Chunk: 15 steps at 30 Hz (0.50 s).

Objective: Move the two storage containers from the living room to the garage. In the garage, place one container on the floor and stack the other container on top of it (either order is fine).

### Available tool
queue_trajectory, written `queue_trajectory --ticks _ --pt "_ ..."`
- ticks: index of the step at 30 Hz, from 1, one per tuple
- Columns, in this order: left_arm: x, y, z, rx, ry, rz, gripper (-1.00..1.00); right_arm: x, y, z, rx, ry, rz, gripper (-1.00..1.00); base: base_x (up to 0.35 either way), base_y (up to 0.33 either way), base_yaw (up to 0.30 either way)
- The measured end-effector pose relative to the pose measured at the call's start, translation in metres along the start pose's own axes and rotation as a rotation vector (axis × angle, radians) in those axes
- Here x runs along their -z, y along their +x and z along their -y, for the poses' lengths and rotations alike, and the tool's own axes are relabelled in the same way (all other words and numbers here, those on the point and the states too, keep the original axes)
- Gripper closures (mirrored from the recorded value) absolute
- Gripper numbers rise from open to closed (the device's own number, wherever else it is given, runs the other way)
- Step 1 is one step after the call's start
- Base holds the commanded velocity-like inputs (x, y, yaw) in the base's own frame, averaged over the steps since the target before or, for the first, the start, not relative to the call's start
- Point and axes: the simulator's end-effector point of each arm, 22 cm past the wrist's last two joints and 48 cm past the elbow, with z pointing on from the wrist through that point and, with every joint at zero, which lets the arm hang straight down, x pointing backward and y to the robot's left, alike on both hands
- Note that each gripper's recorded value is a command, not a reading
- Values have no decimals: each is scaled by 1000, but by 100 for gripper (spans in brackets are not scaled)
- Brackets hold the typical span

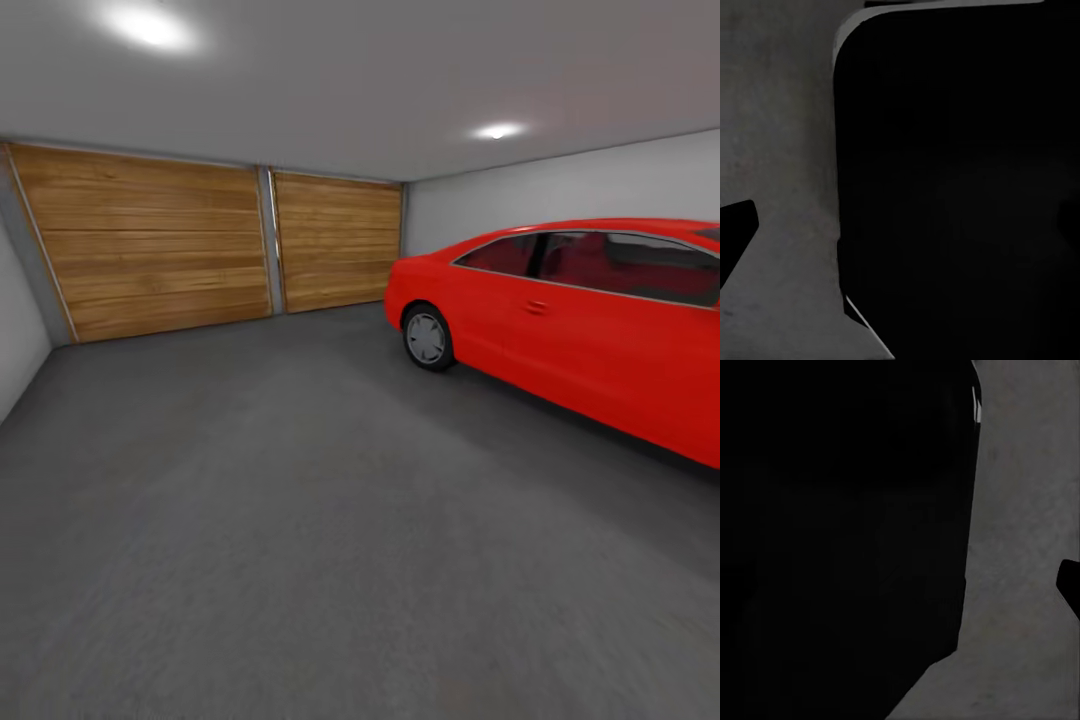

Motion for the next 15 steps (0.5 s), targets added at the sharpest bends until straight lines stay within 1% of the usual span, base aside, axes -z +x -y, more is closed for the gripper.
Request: queue_trajectory --ticks 5,15 --pt "0 0 -8 -5 -12 0 -100 0 0 -3 -2 -4 1 -100 0 0 272" --pt "0 0 -8 1 -11 1 -100 0 0 -4 -6 -5 1 -100 0 0 274"
